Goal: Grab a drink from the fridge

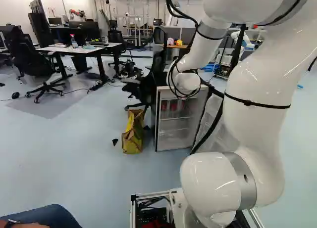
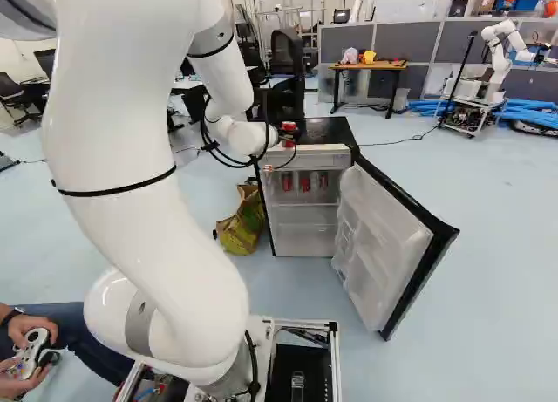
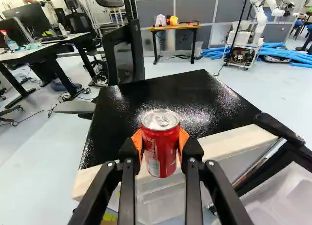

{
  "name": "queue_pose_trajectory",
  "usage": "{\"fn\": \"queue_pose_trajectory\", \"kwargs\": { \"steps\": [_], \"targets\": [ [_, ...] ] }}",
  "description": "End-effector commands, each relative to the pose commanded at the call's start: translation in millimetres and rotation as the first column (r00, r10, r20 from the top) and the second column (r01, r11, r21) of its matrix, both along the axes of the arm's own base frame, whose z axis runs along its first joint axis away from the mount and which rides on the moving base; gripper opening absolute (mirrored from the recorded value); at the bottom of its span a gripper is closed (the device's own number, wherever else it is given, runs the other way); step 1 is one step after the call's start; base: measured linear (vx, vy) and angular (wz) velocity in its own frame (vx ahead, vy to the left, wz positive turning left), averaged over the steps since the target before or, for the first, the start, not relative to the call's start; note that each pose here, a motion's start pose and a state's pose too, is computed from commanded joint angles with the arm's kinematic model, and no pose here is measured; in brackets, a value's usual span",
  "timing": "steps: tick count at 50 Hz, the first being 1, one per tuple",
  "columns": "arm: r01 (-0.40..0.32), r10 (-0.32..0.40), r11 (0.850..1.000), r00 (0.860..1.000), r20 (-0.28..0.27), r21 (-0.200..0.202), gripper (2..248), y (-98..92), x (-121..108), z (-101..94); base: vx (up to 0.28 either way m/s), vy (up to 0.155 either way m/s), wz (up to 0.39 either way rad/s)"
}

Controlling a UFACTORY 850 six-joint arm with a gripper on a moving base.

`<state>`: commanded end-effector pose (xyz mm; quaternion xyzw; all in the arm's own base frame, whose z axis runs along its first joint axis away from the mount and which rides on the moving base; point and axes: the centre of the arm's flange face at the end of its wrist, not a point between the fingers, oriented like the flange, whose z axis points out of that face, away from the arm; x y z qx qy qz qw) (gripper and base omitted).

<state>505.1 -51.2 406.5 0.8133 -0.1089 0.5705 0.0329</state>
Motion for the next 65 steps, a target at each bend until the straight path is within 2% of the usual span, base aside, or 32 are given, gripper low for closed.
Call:
{"fn": "queue_pose_trajectory", "kwargs": {
  "steps": [65],
  "targets": [
    [-0.01, 0.01, 1.0, 0.999, 0.045, -0.004, 93, -1.5, 93.7, -8.8, 0.0, 0.0, 0.0]
  ]
}}
